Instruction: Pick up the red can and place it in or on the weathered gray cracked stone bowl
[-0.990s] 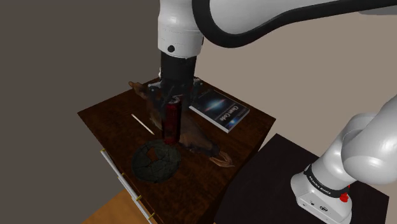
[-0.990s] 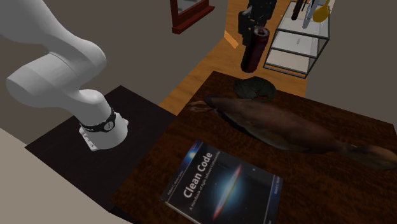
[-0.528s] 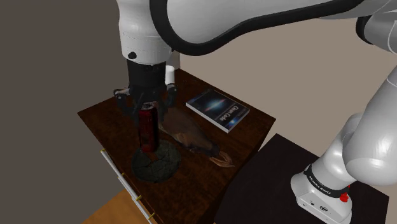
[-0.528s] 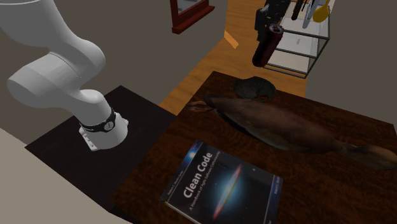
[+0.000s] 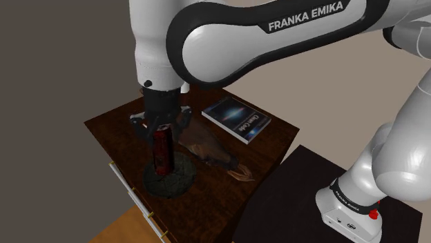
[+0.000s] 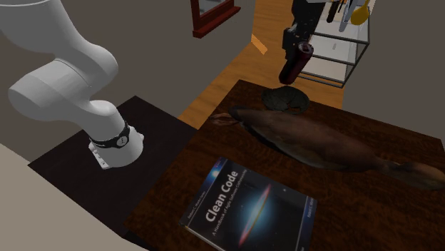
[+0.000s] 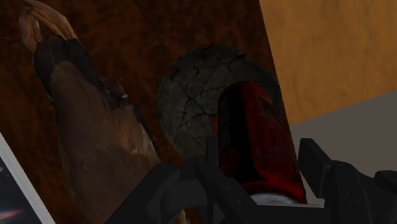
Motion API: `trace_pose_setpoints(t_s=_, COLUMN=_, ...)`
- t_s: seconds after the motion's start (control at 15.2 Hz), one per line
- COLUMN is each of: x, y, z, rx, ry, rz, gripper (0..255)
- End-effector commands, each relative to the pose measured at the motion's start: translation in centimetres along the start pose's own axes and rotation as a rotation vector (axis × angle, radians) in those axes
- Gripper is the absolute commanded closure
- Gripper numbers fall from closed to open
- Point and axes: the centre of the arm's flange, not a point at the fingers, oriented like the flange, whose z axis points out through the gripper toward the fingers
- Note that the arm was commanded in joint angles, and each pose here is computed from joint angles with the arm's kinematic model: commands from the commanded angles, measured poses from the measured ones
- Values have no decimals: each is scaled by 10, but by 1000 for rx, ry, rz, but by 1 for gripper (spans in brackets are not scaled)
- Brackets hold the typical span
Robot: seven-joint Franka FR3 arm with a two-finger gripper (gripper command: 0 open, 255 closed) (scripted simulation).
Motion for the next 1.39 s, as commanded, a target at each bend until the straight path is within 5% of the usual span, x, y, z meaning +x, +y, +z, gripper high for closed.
trace_pose_setpoints(t_s=0.0, x=-1, y=2, z=10, rx=1, ry=0, rz=0, gripper=255)
trace_pose_setpoints(t_s=0.59, x=1, y=9, z=57, rx=1, ry=0, rz=0, gripper=255)
trace_pose_setpoints(t_s=1.12, x=1, y=9, z=58, rx=1, ry=0, rz=0, gripper=255)
trace_pose_setpoints(t_s=1.19, x=1, y=9, z=58, rx=1, ry=0, rz=0, gripper=0)
trace_pose_setpoints(t_s=1.32, x=1, y=9, z=58, rx=1, ry=0, rz=0, gripper=0)
